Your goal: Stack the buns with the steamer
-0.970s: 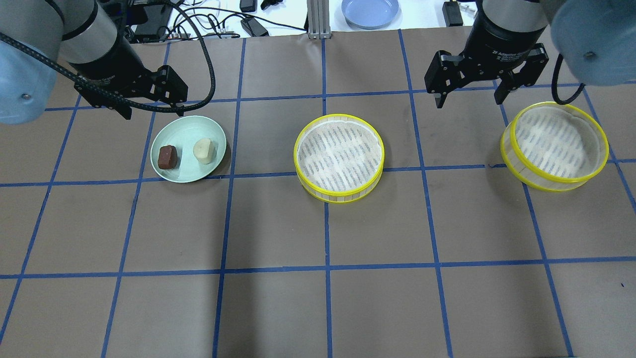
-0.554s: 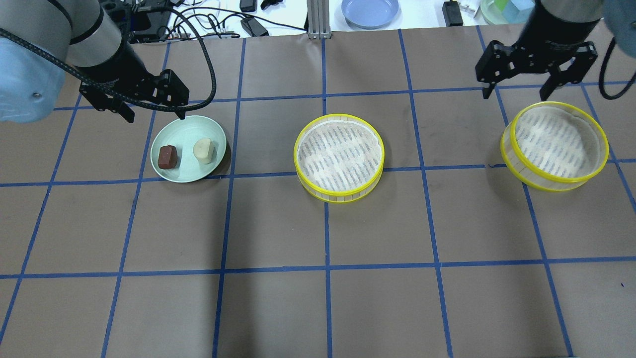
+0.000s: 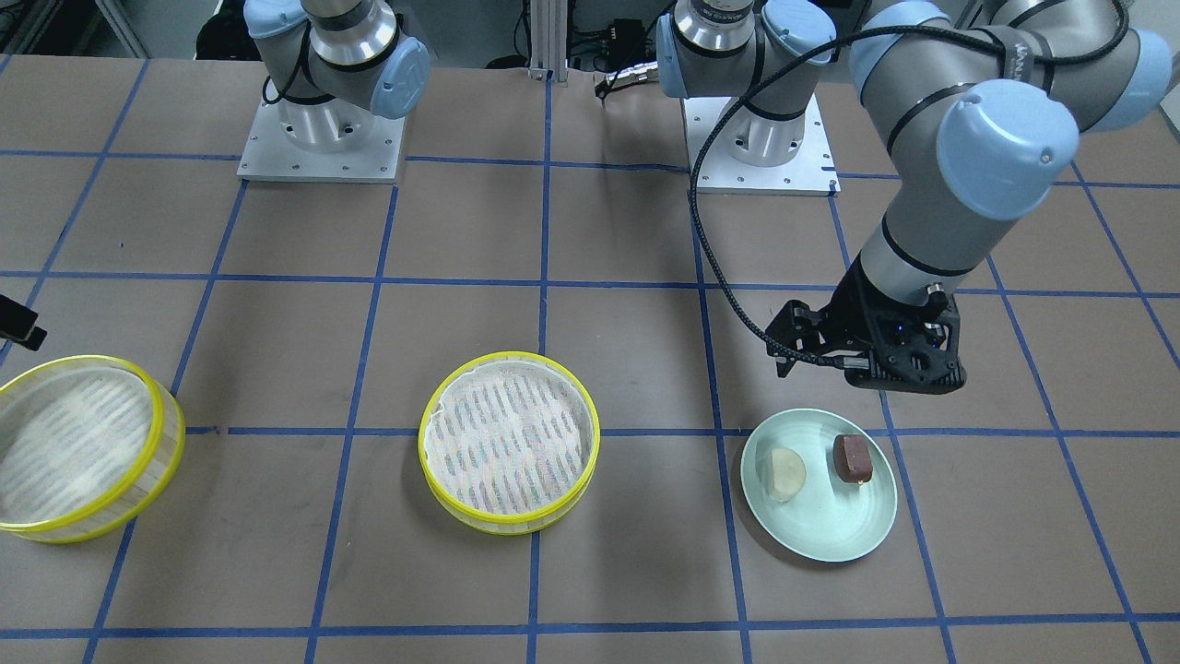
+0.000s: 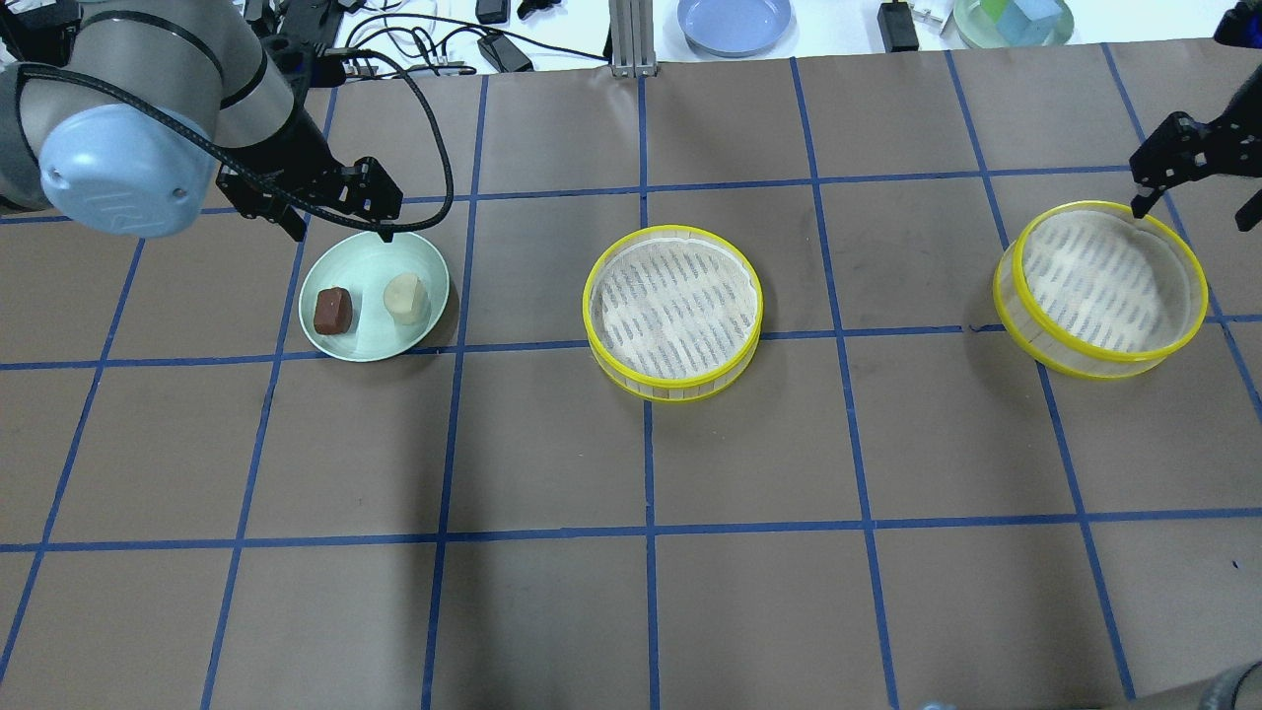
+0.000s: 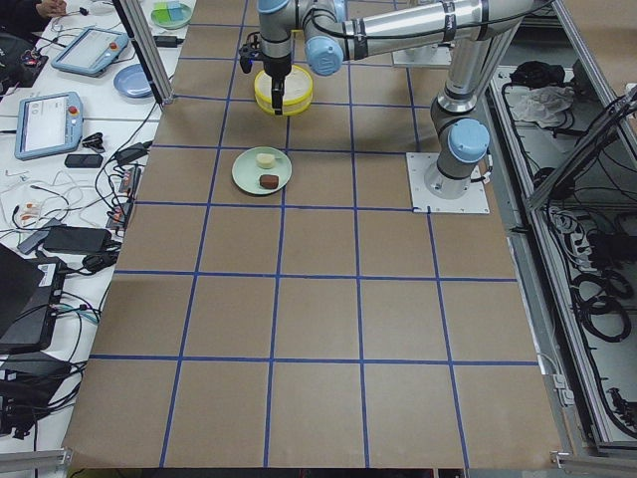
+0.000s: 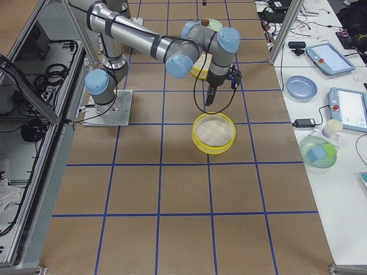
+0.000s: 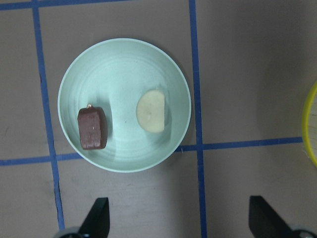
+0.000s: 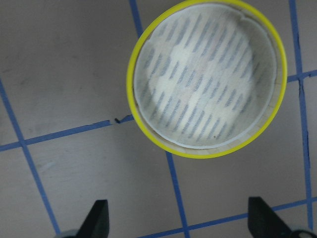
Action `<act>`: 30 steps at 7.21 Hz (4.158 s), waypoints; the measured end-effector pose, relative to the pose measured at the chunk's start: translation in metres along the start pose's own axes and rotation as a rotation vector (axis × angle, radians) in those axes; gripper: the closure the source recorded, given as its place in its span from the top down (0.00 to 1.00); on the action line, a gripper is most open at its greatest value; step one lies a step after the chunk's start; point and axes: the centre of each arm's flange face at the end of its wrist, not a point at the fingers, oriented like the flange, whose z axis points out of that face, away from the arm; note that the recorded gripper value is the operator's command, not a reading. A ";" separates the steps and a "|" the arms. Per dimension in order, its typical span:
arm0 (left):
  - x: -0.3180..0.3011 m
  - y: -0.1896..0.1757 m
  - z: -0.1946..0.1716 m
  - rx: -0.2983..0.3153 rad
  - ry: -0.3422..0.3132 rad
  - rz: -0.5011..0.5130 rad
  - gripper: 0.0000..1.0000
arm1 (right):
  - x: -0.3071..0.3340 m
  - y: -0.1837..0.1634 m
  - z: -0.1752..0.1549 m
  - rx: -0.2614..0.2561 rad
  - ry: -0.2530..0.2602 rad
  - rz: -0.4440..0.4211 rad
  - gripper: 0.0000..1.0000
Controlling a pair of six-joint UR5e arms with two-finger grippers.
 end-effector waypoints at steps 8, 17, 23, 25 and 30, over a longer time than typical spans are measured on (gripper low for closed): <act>-0.039 -0.042 0.170 -0.098 0.064 0.241 0.92 | 0.108 -0.060 0.151 0.023 0.014 -0.140 0.93; -0.012 -0.055 0.132 -0.015 0.104 -0.018 0.00 | 0.106 -0.066 0.173 0.049 -0.011 -0.267 0.00; 0.176 -0.046 0.100 0.004 0.373 -0.239 0.00 | 0.107 -0.060 0.125 0.087 0.026 -0.258 0.00; 0.205 -0.035 0.118 -0.055 0.418 -0.258 0.64 | 0.096 -0.054 0.105 0.098 0.022 -0.238 0.00; 0.211 -0.023 0.142 -0.105 0.410 -0.270 1.00 | 0.013 -0.039 0.058 0.123 0.028 -0.216 0.00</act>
